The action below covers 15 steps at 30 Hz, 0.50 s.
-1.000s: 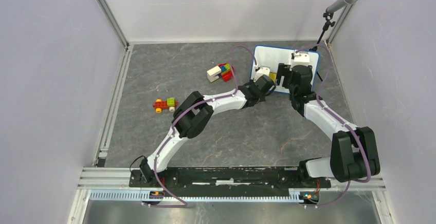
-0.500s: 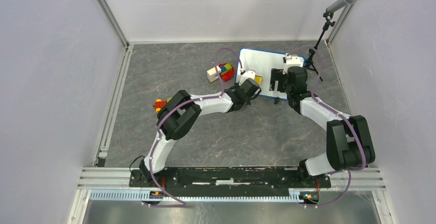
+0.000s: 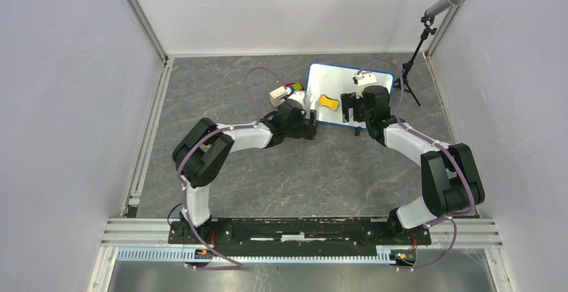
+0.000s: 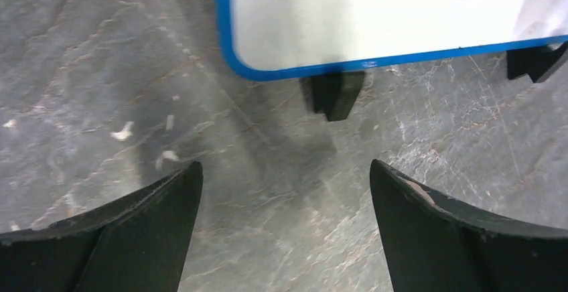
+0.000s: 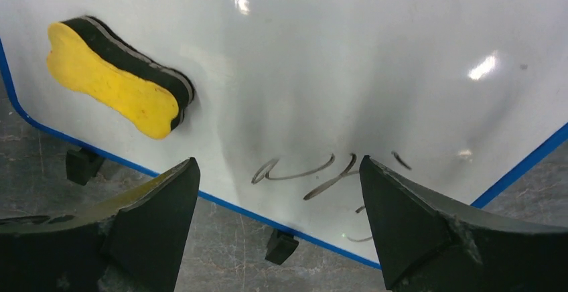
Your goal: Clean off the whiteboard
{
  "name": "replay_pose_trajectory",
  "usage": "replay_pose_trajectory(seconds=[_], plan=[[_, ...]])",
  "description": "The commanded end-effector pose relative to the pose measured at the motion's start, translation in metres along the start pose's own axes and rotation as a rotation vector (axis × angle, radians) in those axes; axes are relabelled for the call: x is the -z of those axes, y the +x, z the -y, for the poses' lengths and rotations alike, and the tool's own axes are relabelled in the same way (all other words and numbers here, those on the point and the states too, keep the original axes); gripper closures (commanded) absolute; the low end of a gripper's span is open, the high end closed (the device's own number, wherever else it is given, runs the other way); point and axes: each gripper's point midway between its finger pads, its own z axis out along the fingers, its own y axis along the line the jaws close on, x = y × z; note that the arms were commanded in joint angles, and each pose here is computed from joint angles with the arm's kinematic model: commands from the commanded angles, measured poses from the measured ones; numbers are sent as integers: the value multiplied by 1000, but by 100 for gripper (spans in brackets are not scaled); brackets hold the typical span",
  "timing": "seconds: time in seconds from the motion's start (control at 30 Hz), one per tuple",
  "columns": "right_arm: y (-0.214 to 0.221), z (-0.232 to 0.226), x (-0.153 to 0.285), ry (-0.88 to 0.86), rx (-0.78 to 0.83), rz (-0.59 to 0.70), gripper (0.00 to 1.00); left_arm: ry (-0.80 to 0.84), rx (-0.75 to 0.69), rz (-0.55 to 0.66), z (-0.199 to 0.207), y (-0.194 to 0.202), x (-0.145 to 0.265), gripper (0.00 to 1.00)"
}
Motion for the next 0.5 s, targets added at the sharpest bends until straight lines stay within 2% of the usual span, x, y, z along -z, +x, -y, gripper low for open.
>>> replay_pose_trajectory(seconds=[0.0, 0.17, 0.3, 0.47], plan=[[-31, -14, -7, -23, 107, 37, 5, 270, 117, 162, 9, -52, 25, 0], [-49, -43, -16, -30, 298, 9, 5, 352, 164, 235, -5, -82, 29, 0], [-58, -51, -18, 16, 410, -17, 5, 374, 148, 208, -7, -96, 8, 0], [-61, -71, -22, -50, 495, -30, 7, 409, 218, 209, -13, -107, -17, 2]])
